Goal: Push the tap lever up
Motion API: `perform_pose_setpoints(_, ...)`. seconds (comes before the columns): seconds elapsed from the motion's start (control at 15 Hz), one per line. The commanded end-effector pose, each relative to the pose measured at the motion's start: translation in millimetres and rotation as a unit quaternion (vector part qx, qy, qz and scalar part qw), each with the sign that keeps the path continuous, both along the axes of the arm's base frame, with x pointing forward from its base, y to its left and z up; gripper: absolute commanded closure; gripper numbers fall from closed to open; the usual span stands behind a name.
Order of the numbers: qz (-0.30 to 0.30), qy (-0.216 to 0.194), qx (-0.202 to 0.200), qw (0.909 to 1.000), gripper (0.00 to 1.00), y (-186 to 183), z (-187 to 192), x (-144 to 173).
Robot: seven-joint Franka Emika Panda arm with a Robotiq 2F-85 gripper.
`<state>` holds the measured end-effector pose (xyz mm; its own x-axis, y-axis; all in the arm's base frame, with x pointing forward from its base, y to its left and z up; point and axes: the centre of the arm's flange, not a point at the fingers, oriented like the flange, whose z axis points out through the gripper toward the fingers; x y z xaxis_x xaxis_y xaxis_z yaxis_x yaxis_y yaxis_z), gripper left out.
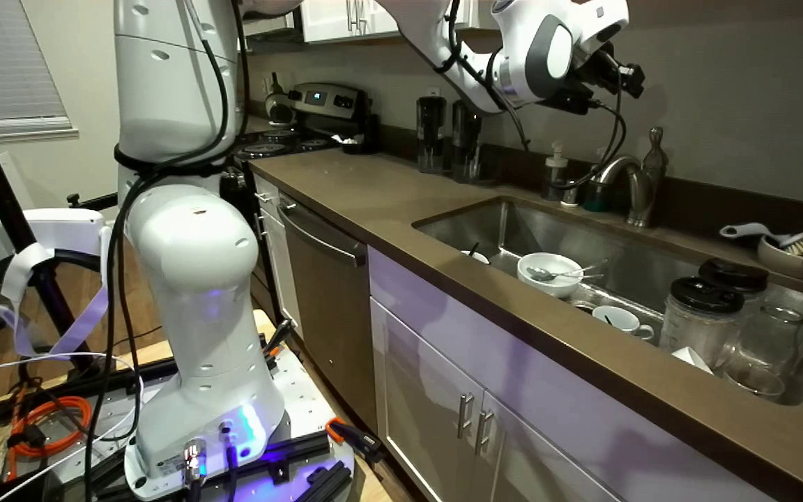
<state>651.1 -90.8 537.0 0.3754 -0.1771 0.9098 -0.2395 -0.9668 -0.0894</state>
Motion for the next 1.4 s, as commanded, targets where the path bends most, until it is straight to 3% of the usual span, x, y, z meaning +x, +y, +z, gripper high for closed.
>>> perform_pose_setpoints(0.0, 0.001, 0.006, -0.009, 0.9999, 0.80, 16, -7, 18)
perform_pose_setpoints(0.2, 0.002, 0.013, -0.008, 0.9999, 0.95, 14, -19, 27)
perform_pose_setpoints(0.4, -0.005, 0.027, -0.011, 0.9996, 1.00, 2, -30, 36)
perform_pose_setpoints(0.6, -0.011, 0.041, -0.012, 0.9990, 0.95, -1, -41, 43)
perform_pose_setpoints(1.33, -0.027, 0.078, -0.017, 0.9965, 0.97, -9, -43, 73)
